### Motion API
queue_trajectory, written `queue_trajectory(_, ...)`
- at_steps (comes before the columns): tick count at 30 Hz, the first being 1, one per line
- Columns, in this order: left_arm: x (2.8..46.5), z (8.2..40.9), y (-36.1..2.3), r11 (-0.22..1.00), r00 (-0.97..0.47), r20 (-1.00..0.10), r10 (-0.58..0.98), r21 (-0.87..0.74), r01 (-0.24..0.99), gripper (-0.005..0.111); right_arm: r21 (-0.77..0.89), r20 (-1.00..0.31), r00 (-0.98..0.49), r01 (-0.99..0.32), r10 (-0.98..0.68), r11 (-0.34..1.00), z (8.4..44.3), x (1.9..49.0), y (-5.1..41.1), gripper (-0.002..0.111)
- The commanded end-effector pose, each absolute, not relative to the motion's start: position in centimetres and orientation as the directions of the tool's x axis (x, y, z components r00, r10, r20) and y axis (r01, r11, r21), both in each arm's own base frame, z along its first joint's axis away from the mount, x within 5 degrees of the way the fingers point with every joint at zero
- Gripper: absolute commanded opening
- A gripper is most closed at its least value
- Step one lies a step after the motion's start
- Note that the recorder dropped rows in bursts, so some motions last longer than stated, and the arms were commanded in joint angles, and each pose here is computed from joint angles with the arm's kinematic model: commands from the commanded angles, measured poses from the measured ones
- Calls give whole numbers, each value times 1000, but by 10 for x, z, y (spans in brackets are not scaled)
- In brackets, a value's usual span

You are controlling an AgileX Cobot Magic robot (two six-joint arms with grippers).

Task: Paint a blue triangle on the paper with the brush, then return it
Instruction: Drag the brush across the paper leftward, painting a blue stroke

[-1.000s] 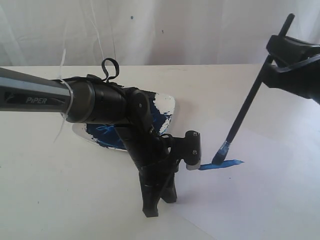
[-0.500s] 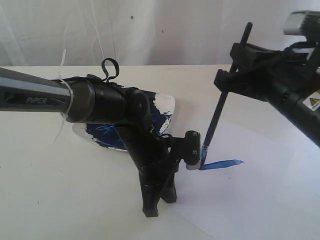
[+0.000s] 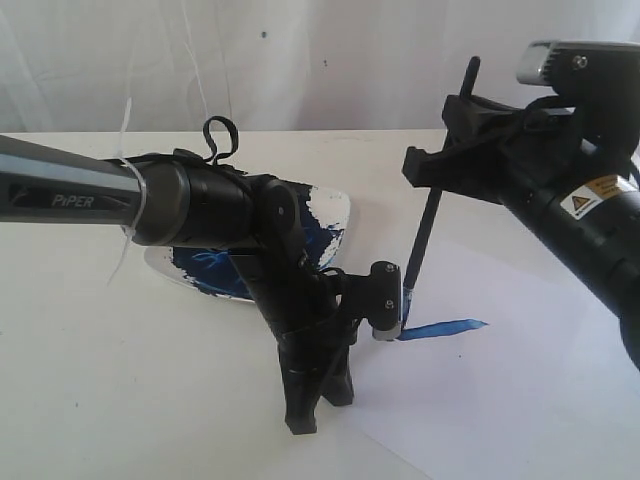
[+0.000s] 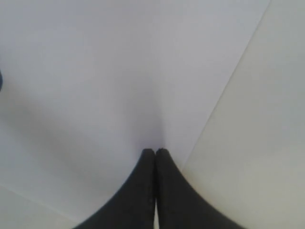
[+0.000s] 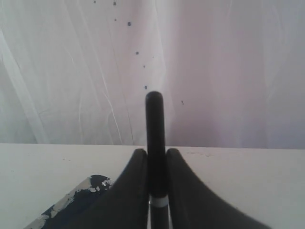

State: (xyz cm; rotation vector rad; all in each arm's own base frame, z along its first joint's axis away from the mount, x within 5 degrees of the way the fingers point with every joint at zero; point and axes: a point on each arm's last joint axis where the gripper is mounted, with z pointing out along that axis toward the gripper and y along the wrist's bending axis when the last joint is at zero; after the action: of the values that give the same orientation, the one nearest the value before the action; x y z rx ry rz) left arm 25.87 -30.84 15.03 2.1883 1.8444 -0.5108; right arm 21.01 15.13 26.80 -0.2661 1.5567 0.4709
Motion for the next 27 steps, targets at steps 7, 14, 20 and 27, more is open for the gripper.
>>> queue_trajectory(7, 255, 149, -310, -187, 144, -406, 903, -68, 980, 0, 136, -991, -70, -400, 118, 906, 267, 211, 147, 0)
queue_trajectory(14, 255, 149, -310, -187, 144, -406, 903, -68, 980, 0, 143, -989, -89, -386, 117, 911, 271, 208, 142, 0)
queue_trajectory(20, 255, 149, -310, -187, 144, -406, 903, -68, 980, 0, 141, -988, -101, -346, 113, 927, 275, 205, 136, 0)
queue_trajectory(27, 255, 149, -310, -186, 144, -406, 902, -66, 980, 0, 133, -987, -130, -285, 100, 949, 278, 201, 125, 0)
